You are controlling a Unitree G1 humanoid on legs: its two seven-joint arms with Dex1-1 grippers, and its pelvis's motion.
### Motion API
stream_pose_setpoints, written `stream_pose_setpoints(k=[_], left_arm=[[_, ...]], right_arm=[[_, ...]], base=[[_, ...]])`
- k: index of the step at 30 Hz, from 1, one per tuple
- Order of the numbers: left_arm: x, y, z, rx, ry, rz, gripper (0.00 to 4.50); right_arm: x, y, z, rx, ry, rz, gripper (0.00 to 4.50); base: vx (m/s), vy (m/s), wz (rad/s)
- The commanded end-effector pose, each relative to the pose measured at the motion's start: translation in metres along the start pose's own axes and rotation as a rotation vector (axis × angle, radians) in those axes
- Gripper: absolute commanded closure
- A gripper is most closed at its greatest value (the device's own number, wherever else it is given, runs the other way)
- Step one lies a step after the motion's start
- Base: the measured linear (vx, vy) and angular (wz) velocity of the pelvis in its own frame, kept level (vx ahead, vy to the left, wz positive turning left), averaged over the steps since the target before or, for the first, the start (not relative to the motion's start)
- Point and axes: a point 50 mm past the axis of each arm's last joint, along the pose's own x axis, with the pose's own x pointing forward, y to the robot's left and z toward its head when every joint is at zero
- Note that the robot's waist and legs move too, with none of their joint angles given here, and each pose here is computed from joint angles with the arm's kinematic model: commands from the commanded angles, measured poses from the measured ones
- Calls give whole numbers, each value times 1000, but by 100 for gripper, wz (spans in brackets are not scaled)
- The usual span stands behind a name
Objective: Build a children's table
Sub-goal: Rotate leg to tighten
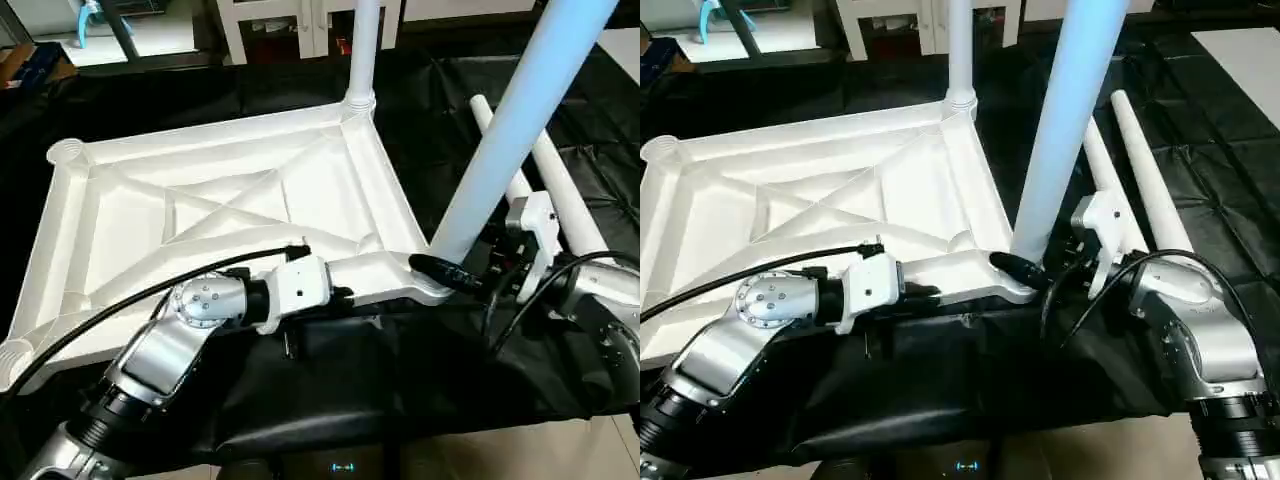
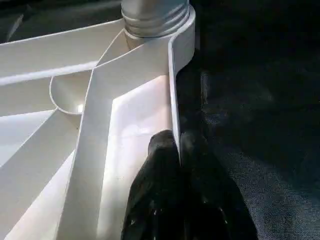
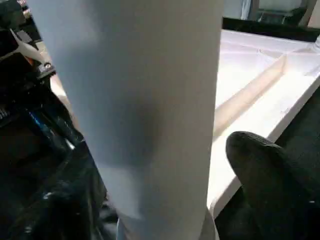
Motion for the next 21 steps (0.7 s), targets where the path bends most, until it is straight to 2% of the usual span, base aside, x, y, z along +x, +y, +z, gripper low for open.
stream_pose_setpoints(k=[1,15,21], left_arm=[[-1,-10,-18,-44,85,-43,450],[-2,-12,-19,-49,91,-50,450],[-3,-12,-20,-54,94,-50,450]], right_arm=[[-4,3,0,20,2,30,101],[-1,6,-4,60,-1,59,222],[0,3,-6,68,-7,29,238]], base=[[0,0,0],[0,0,0],[0,0,0]])
